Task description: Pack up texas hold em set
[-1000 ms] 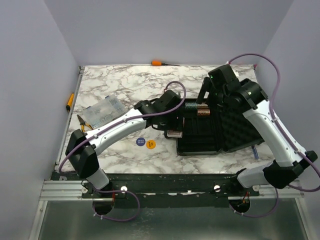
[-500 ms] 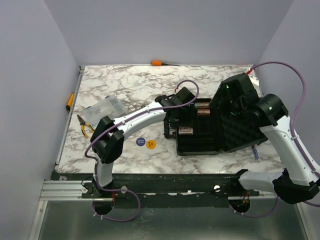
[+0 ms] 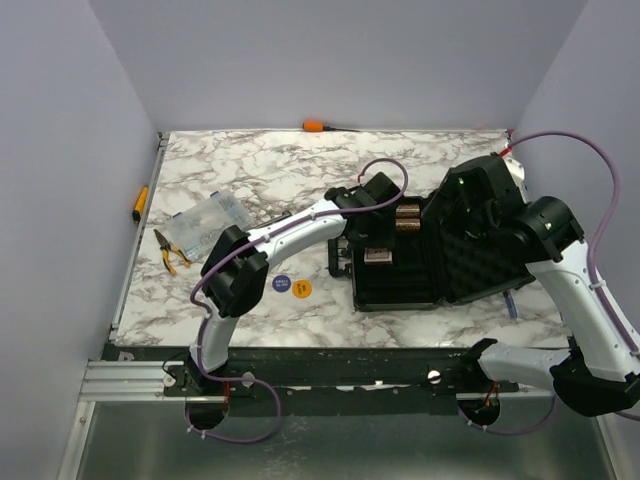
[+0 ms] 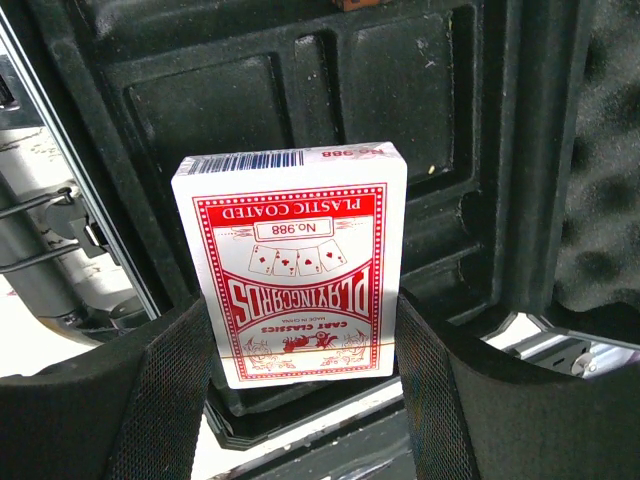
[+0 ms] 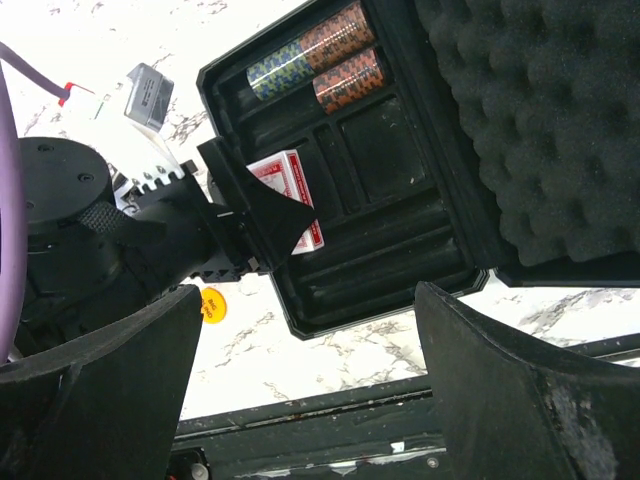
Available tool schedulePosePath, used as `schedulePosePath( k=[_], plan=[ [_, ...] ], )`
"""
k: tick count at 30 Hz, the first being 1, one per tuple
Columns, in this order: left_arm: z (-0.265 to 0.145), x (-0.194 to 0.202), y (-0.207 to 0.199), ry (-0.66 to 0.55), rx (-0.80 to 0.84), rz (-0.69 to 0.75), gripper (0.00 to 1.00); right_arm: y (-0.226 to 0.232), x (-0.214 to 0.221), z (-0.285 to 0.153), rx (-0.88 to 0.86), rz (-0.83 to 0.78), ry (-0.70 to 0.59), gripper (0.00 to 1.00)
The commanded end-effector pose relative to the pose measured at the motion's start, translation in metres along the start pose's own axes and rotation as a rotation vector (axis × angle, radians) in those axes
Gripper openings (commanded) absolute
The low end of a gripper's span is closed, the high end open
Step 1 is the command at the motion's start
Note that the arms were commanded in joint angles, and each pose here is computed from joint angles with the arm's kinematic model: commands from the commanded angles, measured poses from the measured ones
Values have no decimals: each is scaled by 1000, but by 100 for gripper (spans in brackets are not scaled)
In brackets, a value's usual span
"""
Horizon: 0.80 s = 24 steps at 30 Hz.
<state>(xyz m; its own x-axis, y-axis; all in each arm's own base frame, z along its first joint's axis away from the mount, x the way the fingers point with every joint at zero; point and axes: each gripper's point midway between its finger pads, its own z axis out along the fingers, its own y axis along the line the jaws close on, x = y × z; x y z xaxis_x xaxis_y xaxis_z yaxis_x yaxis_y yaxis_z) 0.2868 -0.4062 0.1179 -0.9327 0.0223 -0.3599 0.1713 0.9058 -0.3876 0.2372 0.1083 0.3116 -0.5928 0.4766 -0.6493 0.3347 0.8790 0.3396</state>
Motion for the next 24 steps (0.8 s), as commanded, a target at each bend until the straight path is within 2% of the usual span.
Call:
schedulePosePath(
  k=[1, 15, 24],
  plan=[
    [3, -13, 1, -39, -37, -26, 0, -7, 8, 1, 26, 1, 23, 90],
    [22, -27, 20, -89, -172, -35, 0, -3, 4, 6, 23, -26, 11, 90],
    [42, -17, 35, -50, -227, 12, 0, -6, 0, 8, 26, -29, -20, 90]
  ],
)
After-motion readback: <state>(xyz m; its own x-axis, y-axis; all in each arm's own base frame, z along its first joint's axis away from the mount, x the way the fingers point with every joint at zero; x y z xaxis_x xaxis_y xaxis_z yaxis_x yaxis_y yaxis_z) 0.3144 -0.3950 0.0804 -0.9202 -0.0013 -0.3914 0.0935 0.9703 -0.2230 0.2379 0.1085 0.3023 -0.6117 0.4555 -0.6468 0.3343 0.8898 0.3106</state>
